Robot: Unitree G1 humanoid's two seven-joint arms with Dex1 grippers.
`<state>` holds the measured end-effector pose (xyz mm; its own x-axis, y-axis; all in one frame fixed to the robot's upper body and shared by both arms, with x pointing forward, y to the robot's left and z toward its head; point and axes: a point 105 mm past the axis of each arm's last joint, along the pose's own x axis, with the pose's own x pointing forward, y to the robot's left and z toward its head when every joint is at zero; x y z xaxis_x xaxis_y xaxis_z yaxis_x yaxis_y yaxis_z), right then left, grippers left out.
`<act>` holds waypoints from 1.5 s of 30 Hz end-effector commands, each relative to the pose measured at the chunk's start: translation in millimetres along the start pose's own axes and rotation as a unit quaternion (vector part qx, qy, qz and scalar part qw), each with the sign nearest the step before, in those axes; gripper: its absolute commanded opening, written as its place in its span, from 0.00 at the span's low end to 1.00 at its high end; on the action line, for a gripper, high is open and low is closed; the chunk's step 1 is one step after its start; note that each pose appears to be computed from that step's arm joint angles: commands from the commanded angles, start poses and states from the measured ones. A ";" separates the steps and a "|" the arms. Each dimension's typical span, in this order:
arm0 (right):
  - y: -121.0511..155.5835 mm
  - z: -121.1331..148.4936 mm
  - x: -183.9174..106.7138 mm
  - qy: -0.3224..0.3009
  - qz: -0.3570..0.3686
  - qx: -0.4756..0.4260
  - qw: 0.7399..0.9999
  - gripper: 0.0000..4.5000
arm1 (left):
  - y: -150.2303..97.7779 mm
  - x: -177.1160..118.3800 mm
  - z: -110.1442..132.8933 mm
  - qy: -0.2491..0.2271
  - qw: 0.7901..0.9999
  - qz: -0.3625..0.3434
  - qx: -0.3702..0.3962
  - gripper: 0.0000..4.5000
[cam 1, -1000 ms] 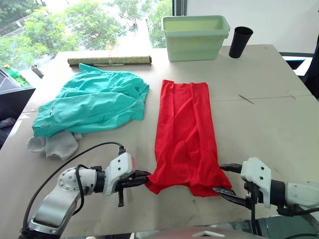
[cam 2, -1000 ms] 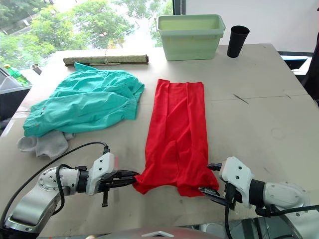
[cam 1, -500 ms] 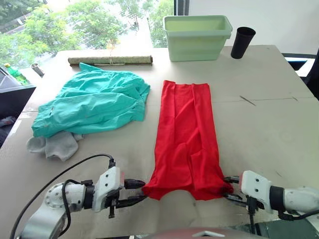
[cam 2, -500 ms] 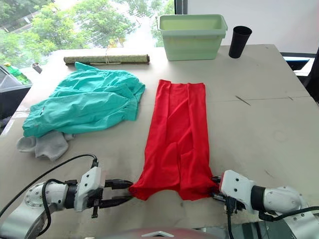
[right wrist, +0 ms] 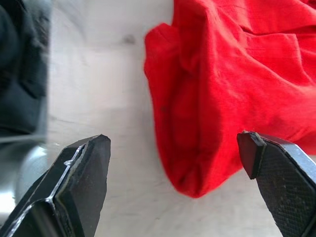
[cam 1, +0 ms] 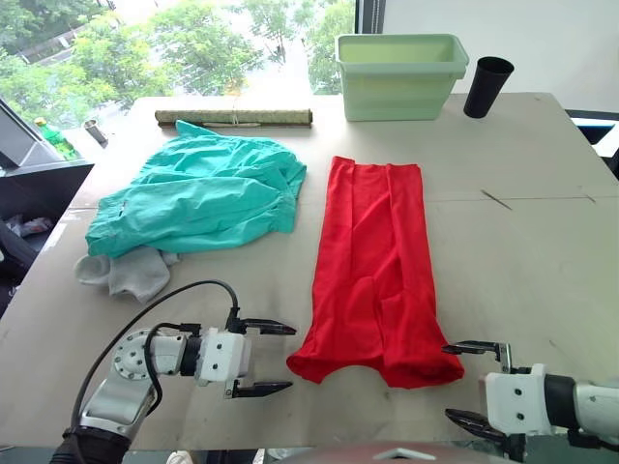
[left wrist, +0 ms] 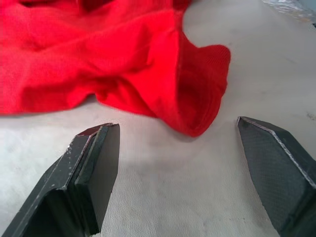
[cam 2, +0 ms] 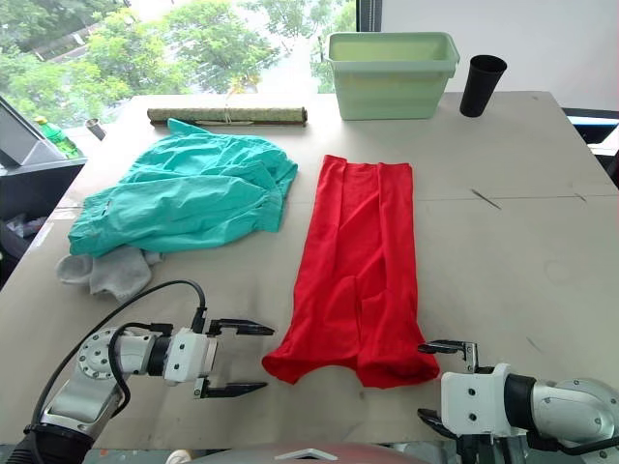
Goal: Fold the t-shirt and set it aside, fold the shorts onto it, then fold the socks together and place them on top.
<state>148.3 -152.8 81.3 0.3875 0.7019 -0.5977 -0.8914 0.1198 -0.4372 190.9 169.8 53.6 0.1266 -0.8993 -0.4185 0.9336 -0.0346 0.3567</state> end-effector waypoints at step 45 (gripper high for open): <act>-9.6 1.8 3.1 -0.007 0.004 0.069 0.998 0.00 | 8.6 16.9 10.2 0.010 0.995 -0.078 -0.064 0.40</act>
<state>158.0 -152.7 76.4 0.3684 0.7067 -0.6040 -0.9256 0.2179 -0.3096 194.7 151.0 58.2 -0.0229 -0.8810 -0.4726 0.9731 -0.1280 0.1914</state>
